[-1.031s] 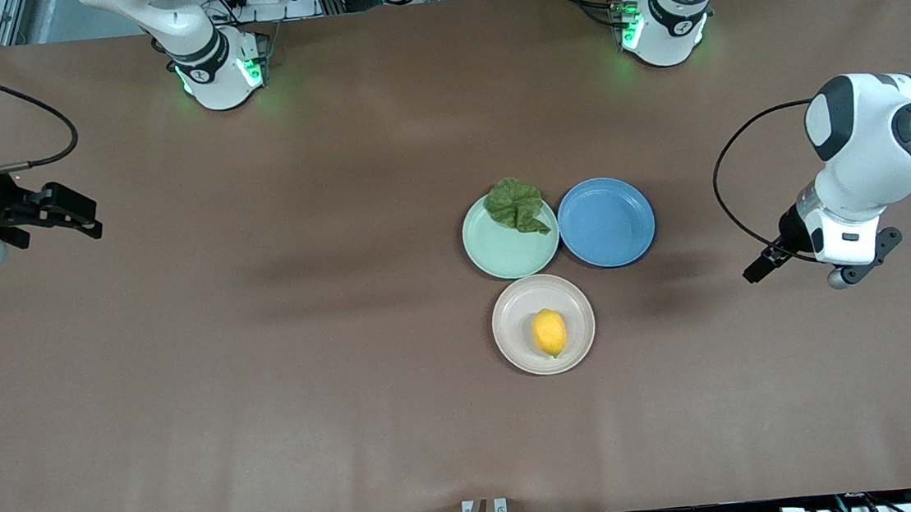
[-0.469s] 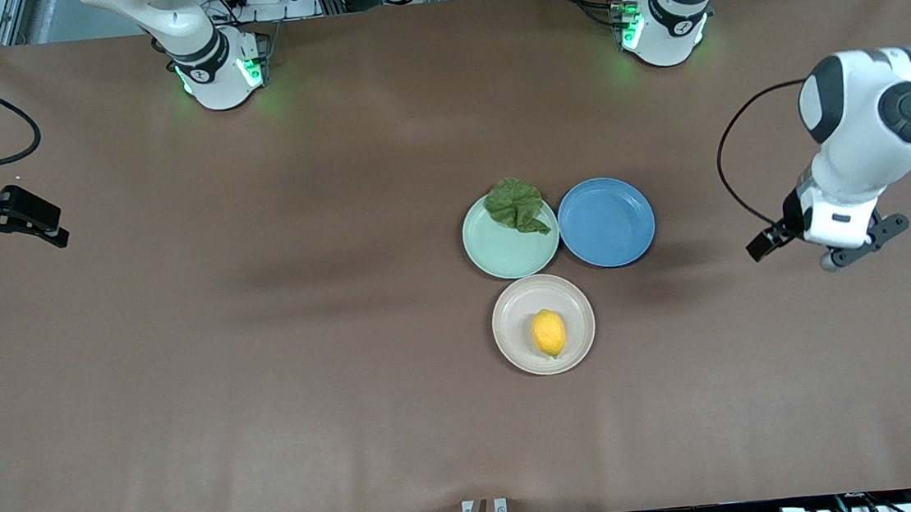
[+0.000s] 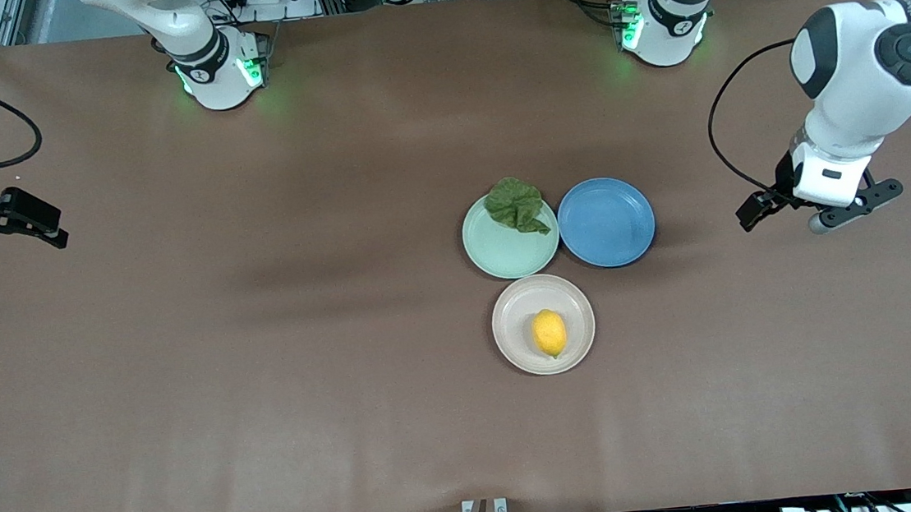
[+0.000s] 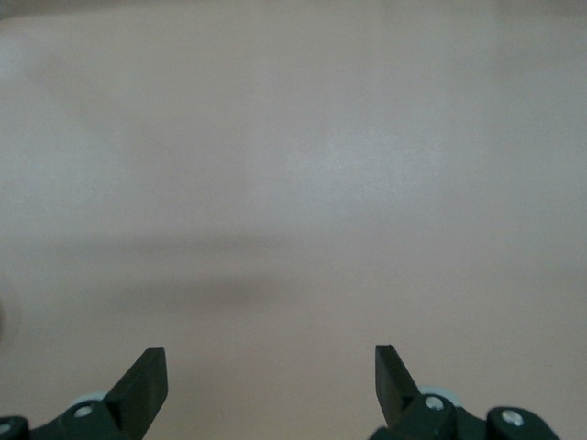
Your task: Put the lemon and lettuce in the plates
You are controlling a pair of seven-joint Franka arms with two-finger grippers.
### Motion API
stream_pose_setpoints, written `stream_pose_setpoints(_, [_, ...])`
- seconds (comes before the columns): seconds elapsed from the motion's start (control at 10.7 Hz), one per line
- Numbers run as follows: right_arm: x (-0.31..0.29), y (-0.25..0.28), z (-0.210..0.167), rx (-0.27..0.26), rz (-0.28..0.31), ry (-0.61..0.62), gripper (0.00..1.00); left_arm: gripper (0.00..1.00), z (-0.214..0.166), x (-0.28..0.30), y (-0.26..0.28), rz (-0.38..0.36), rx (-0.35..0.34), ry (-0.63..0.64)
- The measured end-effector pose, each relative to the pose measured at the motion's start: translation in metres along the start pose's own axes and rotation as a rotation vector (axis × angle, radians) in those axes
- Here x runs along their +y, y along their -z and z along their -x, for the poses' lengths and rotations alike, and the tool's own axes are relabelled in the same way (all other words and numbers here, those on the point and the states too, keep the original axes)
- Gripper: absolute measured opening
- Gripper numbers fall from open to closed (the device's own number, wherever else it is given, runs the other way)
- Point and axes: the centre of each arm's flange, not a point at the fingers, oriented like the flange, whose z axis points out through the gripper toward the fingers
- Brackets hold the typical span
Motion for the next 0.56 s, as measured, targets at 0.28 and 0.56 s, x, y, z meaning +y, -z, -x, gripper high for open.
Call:
stream_pose_setpoints(0.28, [0.0,0.0,0.0,0.0,0.001,0.0,1.0,1.0,-0.018,0.018,0.089,0.038,0.013,-0.089])
stream_pose_setpoints(0.56, [0.0,-0.001,0.0,-0.002,0.001,0.0,1.0,1.0,-0.02,0.032,0.151,0.028,-0.026,-0.165])
